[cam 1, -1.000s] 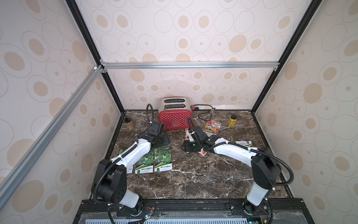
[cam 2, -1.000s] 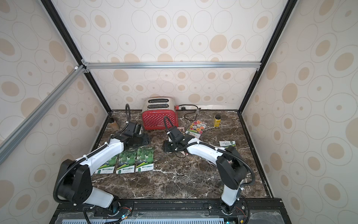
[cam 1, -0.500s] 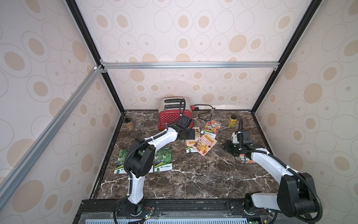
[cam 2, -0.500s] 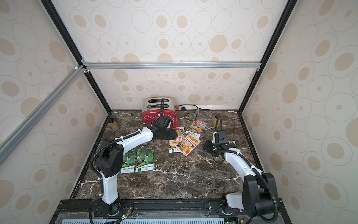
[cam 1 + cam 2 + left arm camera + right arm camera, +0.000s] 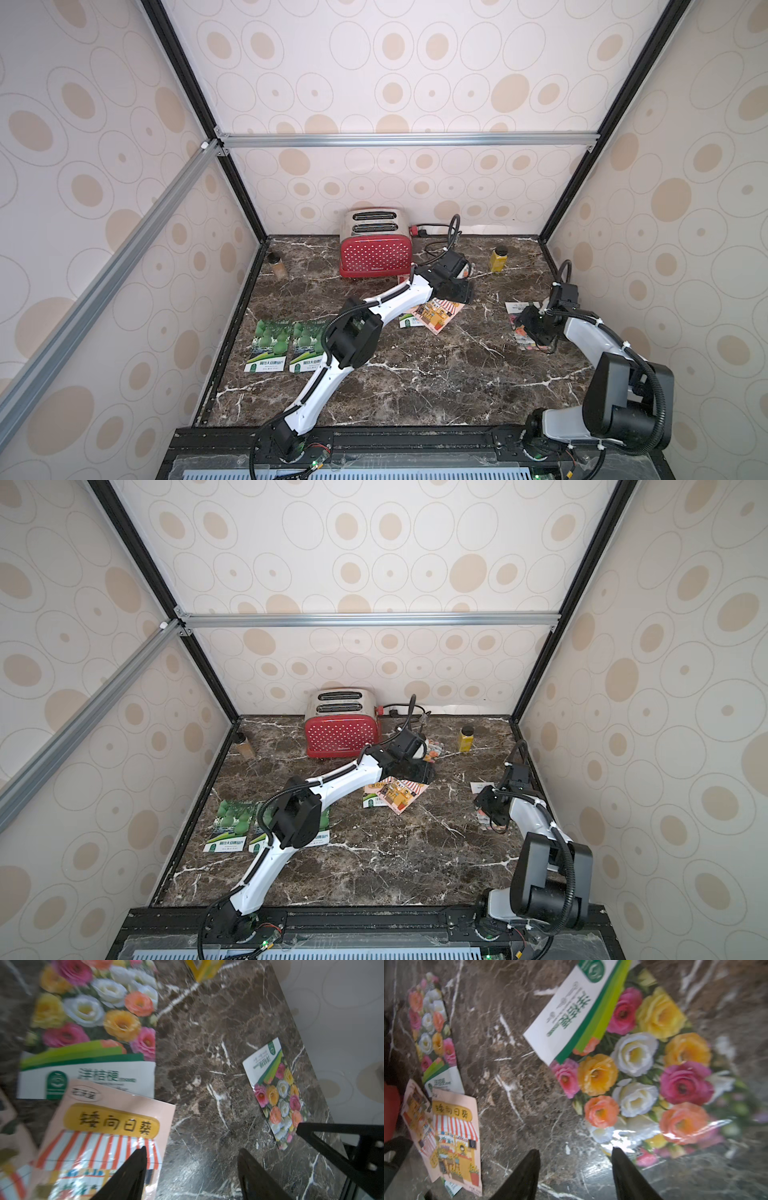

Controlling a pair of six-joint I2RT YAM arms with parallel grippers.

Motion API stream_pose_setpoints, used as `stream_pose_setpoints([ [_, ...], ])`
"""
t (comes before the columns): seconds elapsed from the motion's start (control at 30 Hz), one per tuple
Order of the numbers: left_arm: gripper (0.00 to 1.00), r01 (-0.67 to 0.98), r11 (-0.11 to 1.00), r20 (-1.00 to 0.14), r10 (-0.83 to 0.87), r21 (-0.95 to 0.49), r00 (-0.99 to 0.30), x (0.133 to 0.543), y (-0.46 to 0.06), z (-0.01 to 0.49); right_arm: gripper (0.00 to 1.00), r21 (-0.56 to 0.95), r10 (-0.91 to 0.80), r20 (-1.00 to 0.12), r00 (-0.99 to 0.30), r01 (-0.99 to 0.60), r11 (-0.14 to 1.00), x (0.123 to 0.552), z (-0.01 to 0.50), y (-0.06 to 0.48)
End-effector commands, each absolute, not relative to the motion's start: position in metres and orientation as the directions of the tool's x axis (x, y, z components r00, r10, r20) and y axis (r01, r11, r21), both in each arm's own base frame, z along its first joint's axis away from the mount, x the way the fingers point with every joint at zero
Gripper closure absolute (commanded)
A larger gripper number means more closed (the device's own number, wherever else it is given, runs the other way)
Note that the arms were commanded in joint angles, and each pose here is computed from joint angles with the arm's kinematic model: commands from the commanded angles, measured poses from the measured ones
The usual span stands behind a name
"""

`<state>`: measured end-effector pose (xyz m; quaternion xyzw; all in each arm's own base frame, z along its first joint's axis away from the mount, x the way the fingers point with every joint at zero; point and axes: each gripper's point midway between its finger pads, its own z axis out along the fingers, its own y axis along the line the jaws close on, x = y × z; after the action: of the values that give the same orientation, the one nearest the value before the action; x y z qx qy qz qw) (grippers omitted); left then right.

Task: Arrange the seed packets in a row
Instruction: Move the seed packet to the center of the board.

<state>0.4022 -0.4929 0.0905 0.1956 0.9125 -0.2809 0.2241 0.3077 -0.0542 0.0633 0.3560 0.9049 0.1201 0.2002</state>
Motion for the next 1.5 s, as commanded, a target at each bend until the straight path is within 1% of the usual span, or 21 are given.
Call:
stream_pose_setpoints([
  [0.0, 0.29, 0.52, 0.724, -0.506, 0.272, -0.453, -0.819, 0.39, -0.511, 0.096, 0.38, 0.26, 0.679, -0.288, -0.675, 0.627, 0.734, 0.291, 0.064, -0.069],
  [0.07, 0.29, 0.535, 0.705, -0.5, 0.29, -0.465, -0.816, 0.382, -0.523, 0.091, 0.34, 0.228, 0.685, -0.302, -0.663, 0.648, 0.727, 0.285, 0.064, -0.077],
  [0.23, 0.29, 0.548, 0.689, -0.484, 0.315, -0.475, -0.816, 0.37, -0.536, 0.079, 0.28, 0.16, 0.704, -0.309, -0.64, 0.694, 0.701, 0.272, 0.059, -0.093],
  [0.47, 0.28, 0.56, 0.671, -0.486, 0.325, -0.487, -0.811, 0.365, -0.548, 0.074, 0.26, 0.133, 0.732, -0.286, -0.618, 0.731, 0.669, 0.264, 0.046, -0.109],
  [0.7, 0.28, 0.561, 0.666, -0.473, 0.337, -0.491, -0.814, 0.361, -0.551, 0.064, 0.25, 0.097, 0.754, -0.244, -0.61, 0.759, 0.644, 0.268, 0.029, -0.117],
  [0.87, 0.28, 0.568, 0.66, -0.48, 0.339, -0.492, -0.809, 0.362, -0.553, 0.066, 0.23, 0.124, 0.772, -0.21, -0.601, 0.766, 0.63, 0.277, 0.017, -0.115],
  [1.03, 0.27, 0.568, 0.657, -0.477, 0.341, -0.495, -0.81, 0.362, -0.555, 0.059, 0.24, 0.254, 0.779, -0.16, -0.606, 0.738, 0.626, 0.295, 0.008, -0.095],
  [1.23, 0.27, 0.567, 0.654, -0.476, 0.339, -0.501, -0.811, 0.363, -0.557, 0.055, 0.27, 0.308, 0.741, -0.135, -0.657, 0.683, 0.662, 0.307, 0.008, -0.075],
  [1.3, 0.27, 0.567, 0.655, -0.48, 0.336, -0.499, -0.811, 0.365, -0.557, 0.056, 0.27, 0.299, 0.713, -0.123, -0.69, 0.659, 0.69, 0.308, 0.011, -0.067],
  [1.4, 0.27, 0.564, 0.659, -0.48, 0.333, -0.497, -0.812, 0.367, -0.556, 0.054, 0.27, 0.278, 0.67, -0.145, -0.728, 0.62, 0.734, 0.31, 0.019, -0.058],
  [1.47, 0.27, 0.561, 0.662, -0.478, 0.33, -0.497, -0.814, 0.368, -0.556, 0.053, 0.28, 0.15, 0.621, -0.199, -0.758, 0.603, 0.784, 0.305, 0.031, -0.065],
])
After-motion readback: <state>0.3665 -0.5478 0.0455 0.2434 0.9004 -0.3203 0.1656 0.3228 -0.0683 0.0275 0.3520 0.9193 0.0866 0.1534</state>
